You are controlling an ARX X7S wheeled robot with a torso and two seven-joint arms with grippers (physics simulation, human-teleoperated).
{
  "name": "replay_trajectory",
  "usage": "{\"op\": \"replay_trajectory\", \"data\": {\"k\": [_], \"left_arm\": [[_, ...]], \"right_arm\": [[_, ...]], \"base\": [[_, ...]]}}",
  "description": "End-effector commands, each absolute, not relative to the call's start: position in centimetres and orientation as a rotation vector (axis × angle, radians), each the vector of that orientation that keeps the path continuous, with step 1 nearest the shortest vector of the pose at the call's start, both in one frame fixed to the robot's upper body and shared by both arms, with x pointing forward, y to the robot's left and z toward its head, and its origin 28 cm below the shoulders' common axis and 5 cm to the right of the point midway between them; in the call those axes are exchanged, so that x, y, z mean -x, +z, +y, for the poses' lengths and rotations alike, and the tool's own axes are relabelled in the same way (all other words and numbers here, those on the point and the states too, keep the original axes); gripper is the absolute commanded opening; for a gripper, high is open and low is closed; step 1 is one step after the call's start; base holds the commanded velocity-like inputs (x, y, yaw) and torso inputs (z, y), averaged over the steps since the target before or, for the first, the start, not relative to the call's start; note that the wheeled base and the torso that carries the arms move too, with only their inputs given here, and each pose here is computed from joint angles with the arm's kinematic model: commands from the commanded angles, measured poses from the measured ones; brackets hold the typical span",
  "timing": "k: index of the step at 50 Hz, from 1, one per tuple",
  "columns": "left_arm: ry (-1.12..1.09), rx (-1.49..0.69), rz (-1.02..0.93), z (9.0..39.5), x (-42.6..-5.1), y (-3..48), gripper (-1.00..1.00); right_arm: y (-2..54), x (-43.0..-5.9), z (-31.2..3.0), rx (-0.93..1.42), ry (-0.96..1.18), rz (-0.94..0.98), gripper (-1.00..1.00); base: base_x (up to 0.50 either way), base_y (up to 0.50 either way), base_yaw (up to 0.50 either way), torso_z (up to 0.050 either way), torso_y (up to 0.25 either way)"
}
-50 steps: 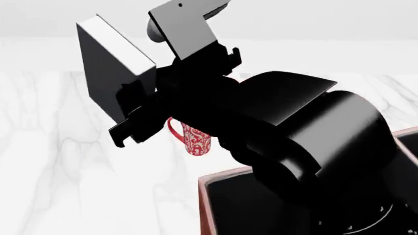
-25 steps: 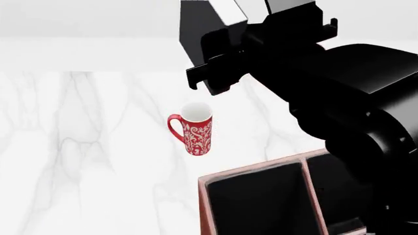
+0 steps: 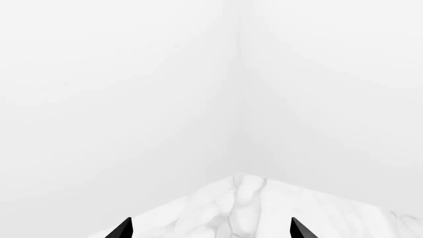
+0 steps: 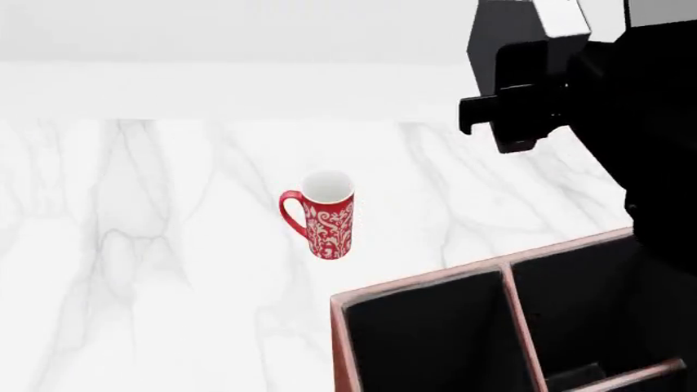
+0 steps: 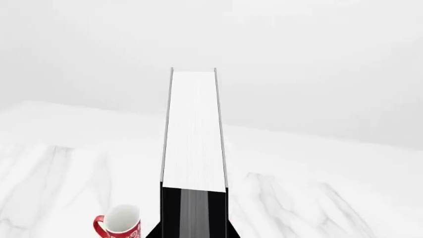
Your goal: Pick up the book and place it in the right compartment of the caddy.
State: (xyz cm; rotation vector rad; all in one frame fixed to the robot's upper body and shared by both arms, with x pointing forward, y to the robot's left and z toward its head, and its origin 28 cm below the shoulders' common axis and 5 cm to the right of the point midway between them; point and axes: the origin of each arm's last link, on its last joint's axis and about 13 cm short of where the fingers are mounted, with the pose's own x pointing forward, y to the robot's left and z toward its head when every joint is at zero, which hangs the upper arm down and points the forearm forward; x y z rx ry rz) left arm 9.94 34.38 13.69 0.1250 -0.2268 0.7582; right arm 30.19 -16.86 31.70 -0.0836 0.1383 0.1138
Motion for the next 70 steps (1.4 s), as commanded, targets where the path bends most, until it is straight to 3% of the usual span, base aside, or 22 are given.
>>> {"op": "replay_trajectory", "data": {"k": [1, 27, 54, 70], "left_arm": [[0.755, -0.123, -0.227, 34.4, -10.0, 13.6, 1.0], [0.756, -0.119, -0.229, 34.4, -10.0, 13.5, 1.0], [0.753, -0.12, -0.221, 34.3, -10.1, 13.2, 1.0], [0.75, -0.121, -0.216, 34.2, -10.2, 13.1, 1.0]], "right_arm": [[32.2, -27.8, -19.5, 0.063, -0.069, 0.101, -1.0], [30.8, -25.1, -24.6, 0.067, -0.319, 0.153, -1.0], [28.2, -28.6, -27.5, -0.022, -0.506, 0.255, -1.0], [30.3, -29.6, -28.6, -0.118, -0.615, 0.349, -1.0]], "base": [[0.0, 0.0, 0.0, 0.0, 0.01], [0.0, 0.0, 0.0, 0.001, 0.001], [0.0, 0.0, 0.0, 0.0, 0.002], [0.0, 0.0, 0.0, 0.001, 0.001]]}}
